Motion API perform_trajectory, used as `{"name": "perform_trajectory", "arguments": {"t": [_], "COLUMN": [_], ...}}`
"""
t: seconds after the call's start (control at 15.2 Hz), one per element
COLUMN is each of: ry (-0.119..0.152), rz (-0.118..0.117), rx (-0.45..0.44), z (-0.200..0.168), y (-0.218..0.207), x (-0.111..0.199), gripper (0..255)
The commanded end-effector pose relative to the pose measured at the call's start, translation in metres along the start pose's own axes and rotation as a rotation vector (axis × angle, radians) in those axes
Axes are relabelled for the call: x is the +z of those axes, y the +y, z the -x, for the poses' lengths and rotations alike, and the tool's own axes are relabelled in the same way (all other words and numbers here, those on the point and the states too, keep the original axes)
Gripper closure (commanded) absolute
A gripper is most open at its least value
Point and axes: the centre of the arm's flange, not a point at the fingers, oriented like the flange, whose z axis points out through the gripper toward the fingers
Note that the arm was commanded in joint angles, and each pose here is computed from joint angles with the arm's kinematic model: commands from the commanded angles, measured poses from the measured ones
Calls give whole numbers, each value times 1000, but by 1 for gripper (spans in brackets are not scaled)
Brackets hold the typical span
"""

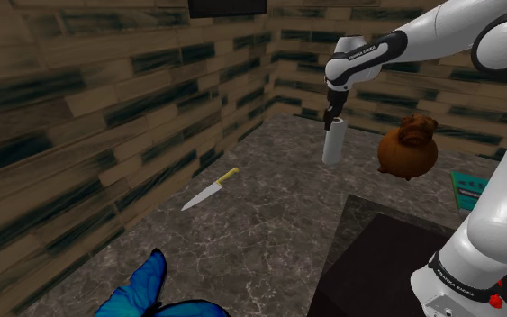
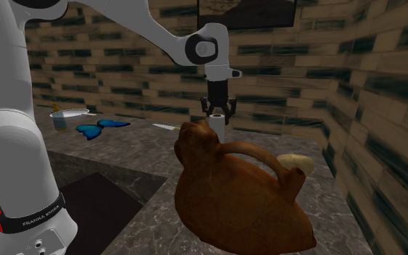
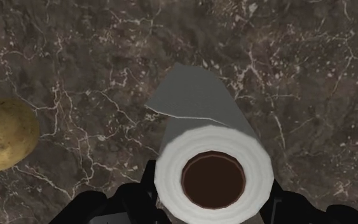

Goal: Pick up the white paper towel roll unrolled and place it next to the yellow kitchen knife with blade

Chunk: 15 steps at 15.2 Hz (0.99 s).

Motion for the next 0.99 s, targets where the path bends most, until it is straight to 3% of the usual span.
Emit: {"name": "perform_trajectory", "arguments": {"t": [0.0,0.92], "ry": [0,0], "rz": [0,0], "rx": [0,0], "z": [-1,-3], "y": [0,4], "x": [-10,-84], "gripper": [255,255]}}
